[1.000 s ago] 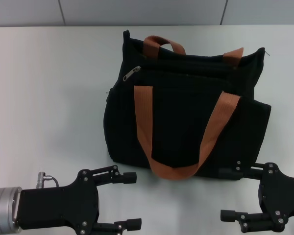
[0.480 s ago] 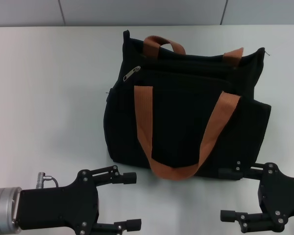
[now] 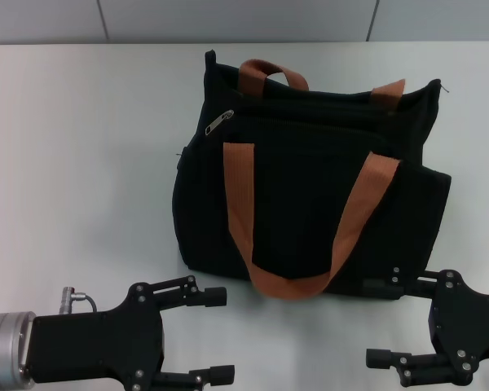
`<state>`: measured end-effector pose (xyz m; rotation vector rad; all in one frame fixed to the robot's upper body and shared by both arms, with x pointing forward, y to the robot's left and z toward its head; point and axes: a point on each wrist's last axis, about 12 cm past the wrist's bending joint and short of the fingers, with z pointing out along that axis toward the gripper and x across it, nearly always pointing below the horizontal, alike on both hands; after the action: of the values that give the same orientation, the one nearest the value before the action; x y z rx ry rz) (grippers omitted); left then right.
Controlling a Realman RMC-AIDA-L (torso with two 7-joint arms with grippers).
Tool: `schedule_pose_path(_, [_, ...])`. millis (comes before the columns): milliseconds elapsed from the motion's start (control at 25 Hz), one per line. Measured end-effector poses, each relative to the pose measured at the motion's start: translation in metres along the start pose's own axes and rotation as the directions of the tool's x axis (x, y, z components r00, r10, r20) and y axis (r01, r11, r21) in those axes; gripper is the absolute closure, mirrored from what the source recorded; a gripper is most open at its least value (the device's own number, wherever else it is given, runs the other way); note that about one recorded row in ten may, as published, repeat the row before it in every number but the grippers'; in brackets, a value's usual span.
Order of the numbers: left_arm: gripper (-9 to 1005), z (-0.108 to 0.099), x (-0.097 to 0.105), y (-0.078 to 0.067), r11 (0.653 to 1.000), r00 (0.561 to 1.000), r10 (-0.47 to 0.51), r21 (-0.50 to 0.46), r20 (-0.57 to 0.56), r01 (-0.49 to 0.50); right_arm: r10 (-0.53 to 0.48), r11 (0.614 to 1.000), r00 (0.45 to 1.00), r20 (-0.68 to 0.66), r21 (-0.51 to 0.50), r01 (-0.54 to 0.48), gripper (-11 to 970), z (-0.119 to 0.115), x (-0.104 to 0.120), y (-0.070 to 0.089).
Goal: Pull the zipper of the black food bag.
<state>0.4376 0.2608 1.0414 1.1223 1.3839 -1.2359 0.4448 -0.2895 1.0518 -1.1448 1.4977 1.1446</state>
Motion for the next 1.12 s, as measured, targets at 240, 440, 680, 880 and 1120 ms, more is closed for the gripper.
schedule_pose_path(240, [178, -0.001, -0.005, 0.003, 1.0, 0.999, 0.019, -0.019, 0.04, -0.019, 0.0, 1.0, 1.0, 0.0, 0.0, 0.0, 171, 0.0, 0.0, 0.0])
schedule_pose_path(440, [179, -0.005, -0.019, 0.016, 0.983, 0.983, 0.093, -0.171, 0.158, -0.066, 0.0, 1.0, 1.0, -0.002, 0.005, 0.0, 172, 0.0, 0.0, -0.001])
schedule_pose_path(680, [180, -0.024, -0.032, 0.029, 0.92, 0.944, 0.183, -0.387, 0.274, -0.066, 0.003, 1.0, 1.0, -0.004, 0.013, -0.003, 172, -0.001, 0.001, 0.0])
schedule_pose_path(880, [180, -0.04, -0.042, 0.053, 0.864, 0.956, 0.214, -0.495, 0.201, -0.089, 0.005, 1.0, 1.0, -0.005, 0.014, -0.005, 172, -0.001, 0.002, 0.001])
schedule_pose_path(1120, [179, -0.027, -0.045, 0.088, 0.888, 0.986, 0.162, -0.43, -0.037, -0.162, 0.005, 1.0, 1.0, -0.004, 0.017, -0.005, 172, -0.002, 0.002, 0.001])
